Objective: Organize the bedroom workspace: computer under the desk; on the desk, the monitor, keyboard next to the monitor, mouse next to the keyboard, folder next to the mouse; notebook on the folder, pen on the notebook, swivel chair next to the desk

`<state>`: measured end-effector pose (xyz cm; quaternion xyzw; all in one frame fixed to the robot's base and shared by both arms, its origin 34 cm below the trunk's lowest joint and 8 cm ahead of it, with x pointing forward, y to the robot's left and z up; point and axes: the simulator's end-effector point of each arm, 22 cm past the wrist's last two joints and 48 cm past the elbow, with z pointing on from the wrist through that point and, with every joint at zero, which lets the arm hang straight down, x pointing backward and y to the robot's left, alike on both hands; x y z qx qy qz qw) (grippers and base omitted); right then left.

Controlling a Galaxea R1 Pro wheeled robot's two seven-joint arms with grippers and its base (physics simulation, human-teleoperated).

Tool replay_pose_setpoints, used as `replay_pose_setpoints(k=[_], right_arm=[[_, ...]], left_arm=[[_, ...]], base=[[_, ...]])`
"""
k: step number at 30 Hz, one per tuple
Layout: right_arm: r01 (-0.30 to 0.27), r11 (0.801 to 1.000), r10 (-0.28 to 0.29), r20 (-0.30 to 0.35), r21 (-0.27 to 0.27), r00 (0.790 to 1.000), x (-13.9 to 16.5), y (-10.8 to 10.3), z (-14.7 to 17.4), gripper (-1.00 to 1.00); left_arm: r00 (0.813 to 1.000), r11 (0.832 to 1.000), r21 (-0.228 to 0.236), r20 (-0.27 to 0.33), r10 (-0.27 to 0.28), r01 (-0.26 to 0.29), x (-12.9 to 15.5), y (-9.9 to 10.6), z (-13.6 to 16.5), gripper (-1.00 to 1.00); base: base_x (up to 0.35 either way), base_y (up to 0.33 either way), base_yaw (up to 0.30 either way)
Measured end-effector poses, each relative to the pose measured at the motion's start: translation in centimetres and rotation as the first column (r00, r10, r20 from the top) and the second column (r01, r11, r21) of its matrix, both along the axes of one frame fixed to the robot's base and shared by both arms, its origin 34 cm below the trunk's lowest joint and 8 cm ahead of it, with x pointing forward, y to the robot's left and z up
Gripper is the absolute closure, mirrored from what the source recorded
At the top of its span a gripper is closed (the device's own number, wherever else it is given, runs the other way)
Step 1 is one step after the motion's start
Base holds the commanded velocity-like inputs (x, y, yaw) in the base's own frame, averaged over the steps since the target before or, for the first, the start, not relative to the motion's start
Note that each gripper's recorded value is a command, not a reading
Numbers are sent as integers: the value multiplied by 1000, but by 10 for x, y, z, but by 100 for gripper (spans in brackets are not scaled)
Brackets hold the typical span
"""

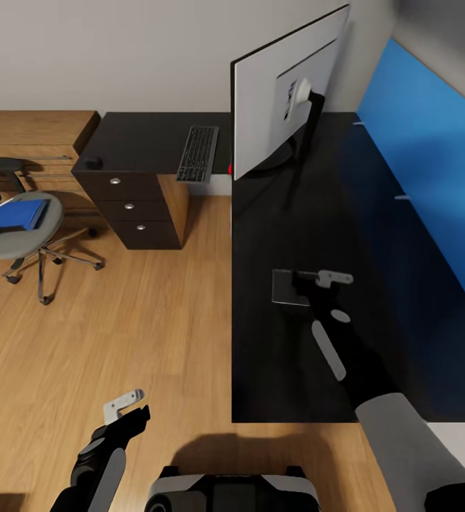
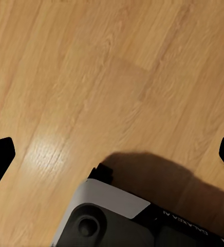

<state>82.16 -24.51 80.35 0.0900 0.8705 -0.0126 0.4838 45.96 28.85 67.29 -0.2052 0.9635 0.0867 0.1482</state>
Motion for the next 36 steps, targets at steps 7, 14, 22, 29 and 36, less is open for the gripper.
replay_pose_setpoints(k=[7, 14, 22, 29, 36], right_arm=[[0, 1000, 0, -17, -3, 1000, -7, -1, -7, -100], [-1, 1000, 1, -24, -4, 1000, -11, -1, -10, -100], [-4, 1000, 4, -54, -2, 999, -22, 0, -21, -100], [-17, 1000, 17, -123, 3, 992, -34, 7, -34, -100], [10, 1000, -12, -111, -21, 994, -11, 2, -17, -100]], left_arm=[[1000, 1000, -1, -5, 0, 0, -2, -1, -1, -100], [1000, 1000, -3, -5, -1, 1, -2, -1, -1, -100], [1000, 1000, -4, -4, 0, 0, -1, -1, -2, -100], [1000, 1000, -4, -16, -2, 2, -5, -2, -4, -100], [999, 1000, -7, -31, -8, 7, -11, -5, -8, -100]], base=[[107, 0, 0], [164, 0, 0], [13, 0, 0], [1, 0, 0], [0, 0, 0]])
